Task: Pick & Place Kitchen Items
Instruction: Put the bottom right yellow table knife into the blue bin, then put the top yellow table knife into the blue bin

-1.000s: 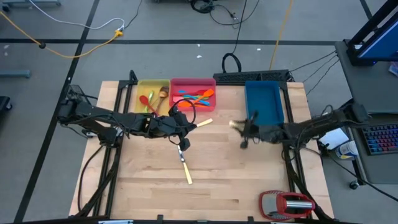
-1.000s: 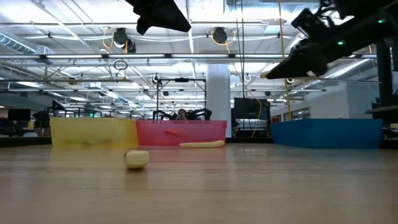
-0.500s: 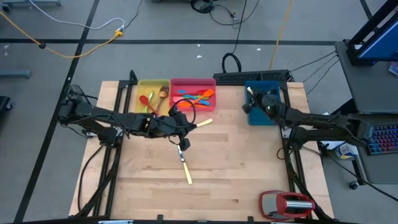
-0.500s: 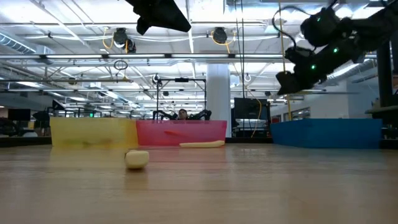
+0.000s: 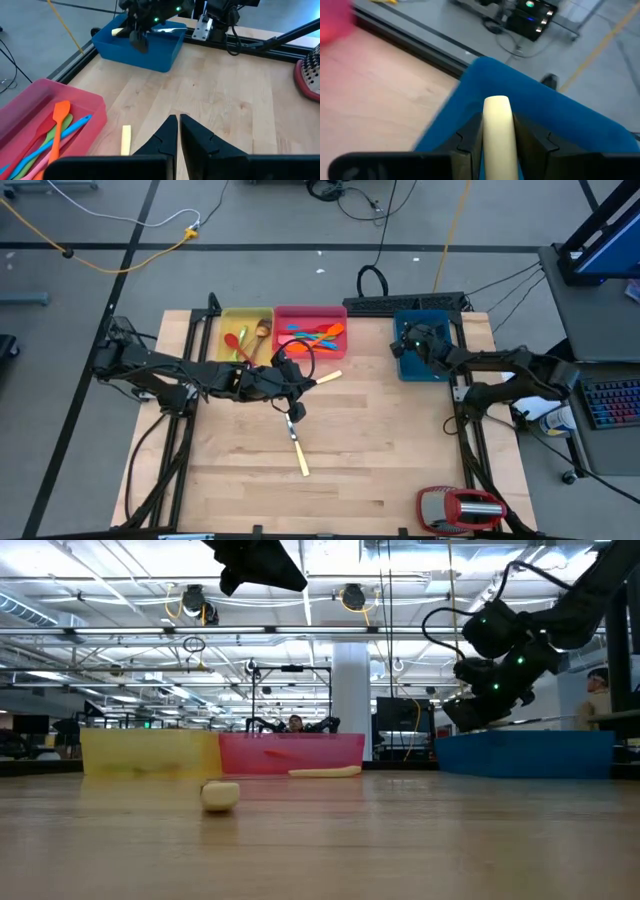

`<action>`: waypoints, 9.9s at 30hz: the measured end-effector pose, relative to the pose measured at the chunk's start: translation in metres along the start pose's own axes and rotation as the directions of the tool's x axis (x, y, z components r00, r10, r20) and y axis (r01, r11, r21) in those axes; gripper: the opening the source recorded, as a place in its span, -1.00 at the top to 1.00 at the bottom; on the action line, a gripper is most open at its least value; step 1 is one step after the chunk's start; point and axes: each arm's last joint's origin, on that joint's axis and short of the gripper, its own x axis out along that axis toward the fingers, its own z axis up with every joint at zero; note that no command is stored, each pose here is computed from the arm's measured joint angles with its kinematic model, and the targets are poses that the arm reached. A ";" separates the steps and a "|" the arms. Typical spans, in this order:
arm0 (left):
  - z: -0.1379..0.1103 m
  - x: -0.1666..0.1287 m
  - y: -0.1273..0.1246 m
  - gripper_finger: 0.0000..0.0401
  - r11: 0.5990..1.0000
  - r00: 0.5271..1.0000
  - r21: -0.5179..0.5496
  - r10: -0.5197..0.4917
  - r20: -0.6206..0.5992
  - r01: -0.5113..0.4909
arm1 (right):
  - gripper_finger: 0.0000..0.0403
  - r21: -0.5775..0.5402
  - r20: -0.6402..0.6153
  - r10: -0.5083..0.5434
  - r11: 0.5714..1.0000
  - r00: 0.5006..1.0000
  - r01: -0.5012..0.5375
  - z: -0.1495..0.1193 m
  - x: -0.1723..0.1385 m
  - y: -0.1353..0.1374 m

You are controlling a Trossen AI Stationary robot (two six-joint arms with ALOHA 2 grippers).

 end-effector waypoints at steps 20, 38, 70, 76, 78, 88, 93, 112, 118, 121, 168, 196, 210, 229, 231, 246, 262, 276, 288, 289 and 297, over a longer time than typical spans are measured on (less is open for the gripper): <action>-0.001 0.000 0.000 0.87 1.000 1.000 0.008 0.003 -0.012 -0.003 | 0.58 0.002 0.039 -0.140 0.990 0.989 0.140 -0.015 0.034 0.015; -0.005 0.000 0.001 0.87 1.000 0.999 0.017 0.011 -0.046 -0.010 | 0.45 -0.030 0.036 -0.090 0.995 0.995 0.091 -0.015 0.034 0.016; -0.026 -0.004 0.007 0.87 0.998 0.965 -0.037 0.040 -0.260 -0.051 | 0.34 -0.039 0.249 0.167 0.986 0.954 -0.163 0.023 -0.033 0.028; -0.031 -0.007 -0.007 0.87 0.999 0.962 -0.052 -0.015 -0.274 0.000 | 0.26 -0.160 0.297 0.426 0.905 0.855 -0.395 0.022 -0.071 0.054; -0.035 -0.006 -0.013 0.87 0.999 0.962 -0.049 -0.032 -0.271 0.019 | 0.22 -0.194 0.299 0.498 0.867 0.814 -0.459 0.019 -0.082 0.062; -0.047 -0.004 -0.026 0.87 0.996 0.950 -0.084 -0.050 -0.309 0.025 | 0.07 -0.213 0.194 0.840 0.541 0.507 -0.814 0.000 -0.129 0.092; -0.047 -0.003 -0.026 0.87 0.999 0.952 -0.014 -0.051 -0.303 0.049 | 0.12 -0.206 0.142 0.904 0.425 0.403 -0.882 -0.010 -0.147 0.100; -0.041 0.001 -0.020 0.87 0.997 0.968 0.078 -0.003 -0.249 0.023 | 0.15 -0.193 0.038 0.937 0.347 0.347 -0.918 -0.033 -0.161 0.117; -0.045 0.022 -0.008 0.87 0.985 0.961 0.170 0.044 -0.275 0.004 | 0.17 -0.192 0.036 0.937 0.348 0.348 -0.917 -0.033 -0.161 0.117; -0.054 0.039 -0.005 0.81 0.982 0.944 0.190 0.050 -0.325 0.014 | 0.17 -0.193 0.037 0.937 0.348 0.347 -0.917 -0.033 -0.161 0.117; -0.126 0.154 0.041 0.75 0.999 0.865 -0.012 -0.042 -0.499 0.041 | 0.18 -0.208 0.010 0.936 0.346 0.351 -0.915 -0.036 -0.161 0.117; -0.122 0.142 -0.027 0.72 0.958 0.899 0.030 -0.255 -0.355 0.284 | 0.16 -0.248 -0.049 0.906 0.398 0.421 -0.883 -0.082 -0.119 0.160; -0.120 0.142 -0.028 0.71 0.958 0.904 0.045 -0.250 -0.347 0.282 | 0.16 -0.256 -0.020 0.911 0.393 0.412 -0.883 -0.077 -0.112 0.161; -0.117 0.143 -0.029 0.69 0.956 0.913 0.045 -0.264 -0.311 0.291 | 0.60 -0.297 -0.039 0.927 0.345 0.372 -0.890 -0.078 -0.113 0.161; -0.117 0.142 -0.030 0.69 0.955 0.913 0.045 -0.264 -0.311 0.292 | 0.59 -0.302 -0.035 0.931 0.337 0.364 -0.892 -0.077 -0.114 0.161; -0.116 0.143 -0.030 0.68 0.956 0.914 0.039 -0.264 -0.307 0.290 | 0.58 -0.274 -0.050 0.927 0.344 0.371 -0.898 -0.078 -0.113 0.161; -0.114 0.143 -0.028 0.15 0.981 0.950 0.071 -0.155 -0.272 0.181 | 0.58 -0.275 -0.061 0.921 0.356 0.386 -0.893 -0.080 -0.112 0.160; -0.073 0.112 -0.047 0.11 0.990 0.987 0.018 -0.141 -0.076 0.143 | 0.57 -0.290 -0.017 0.863 0.480 0.505 -0.828 -0.054 -0.124 0.137; -0.061 0.088 -0.065 0.11 0.987 0.987 0.018 -0.162 -0.015 0.162 | 0.57 -0.282 0.114 0.689 0.713 0.716 -0.642 -0.019 -0.146 0.072; -0.062 0.088 -0.066 0.11 0.987 0.987 0.007 -0.163 -0.017 0.163 | 0.57 -0.278 0.127 0.652 0.747 0.747 -0.604 -0.018 -0.147 0.065; -0.066 0.086 -0.073 0.11 0.984 0.984 -0.001 -0.178 -0.026 0.178 | 0.57 -0.162 0.260 0.322 0.944 0.910 -0.288 -0.014 -0.148 0.027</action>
